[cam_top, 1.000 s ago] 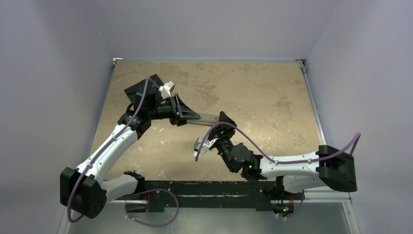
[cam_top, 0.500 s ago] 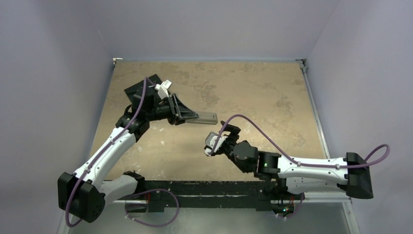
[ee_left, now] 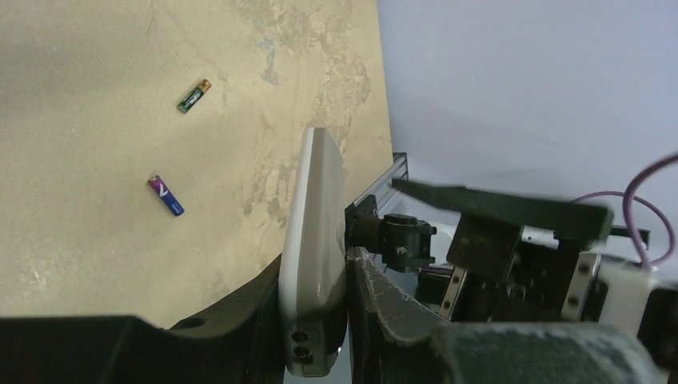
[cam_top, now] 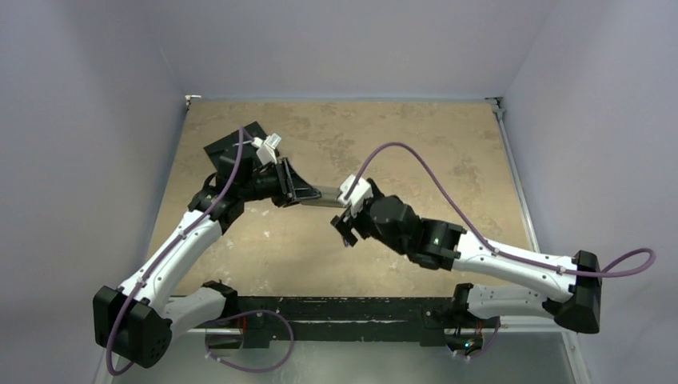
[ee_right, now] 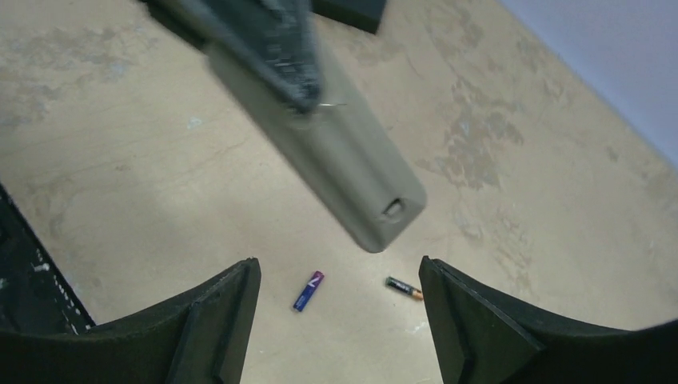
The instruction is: Load the batteries into the remote control
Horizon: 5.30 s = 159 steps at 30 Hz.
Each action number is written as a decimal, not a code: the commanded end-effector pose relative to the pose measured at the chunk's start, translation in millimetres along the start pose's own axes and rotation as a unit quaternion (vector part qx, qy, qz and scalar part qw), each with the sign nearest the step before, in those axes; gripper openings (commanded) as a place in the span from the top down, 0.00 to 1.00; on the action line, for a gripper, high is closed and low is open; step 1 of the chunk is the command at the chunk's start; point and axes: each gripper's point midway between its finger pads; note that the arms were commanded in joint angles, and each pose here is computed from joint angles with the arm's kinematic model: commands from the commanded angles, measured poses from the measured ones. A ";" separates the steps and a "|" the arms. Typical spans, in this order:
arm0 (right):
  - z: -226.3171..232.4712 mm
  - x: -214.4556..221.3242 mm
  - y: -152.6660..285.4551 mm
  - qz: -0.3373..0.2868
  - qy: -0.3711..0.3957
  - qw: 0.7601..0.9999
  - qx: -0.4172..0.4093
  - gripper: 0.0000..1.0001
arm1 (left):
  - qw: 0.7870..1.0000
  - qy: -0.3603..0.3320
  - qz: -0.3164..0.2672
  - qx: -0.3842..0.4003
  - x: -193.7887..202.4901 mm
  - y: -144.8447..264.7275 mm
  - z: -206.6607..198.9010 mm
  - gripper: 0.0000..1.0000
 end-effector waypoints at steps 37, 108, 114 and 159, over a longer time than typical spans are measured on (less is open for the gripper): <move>-30.2 -12.5 -7.4 -0.007 -0.481 0.865 -0.145 0.29 | 0.991 -0.106 -0.014 0.080 17.9 13.8 -1.0 1.00; -29.5 -20.2 -5.1 -0.043 -0.510 0.844 -0.162 0.30 | 0.984 -0.094 0.023 0.149 31.9 18.7 -22.4 1.00; -29.3 -21.7 -6.5 -0.043 -0.511 0.843 -0.165 0.30 | 0.984 -0.092 0.022 0.148 32.1 17.9 -20.6 1.00; -23.4 -8.9 -13.9 -0.019 -0.514 0.842 -0.161 0.31 | 0.982 -0.094 0.031 0.159 33.7 18.3 -24.8 1.00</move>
Point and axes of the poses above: each gripper's point midway between its finger pads, its own y axis back along the fingers, its own z axis along the line the jaws close on, x = y × z, and after that the axes turned 10 degrees about y, right-handed
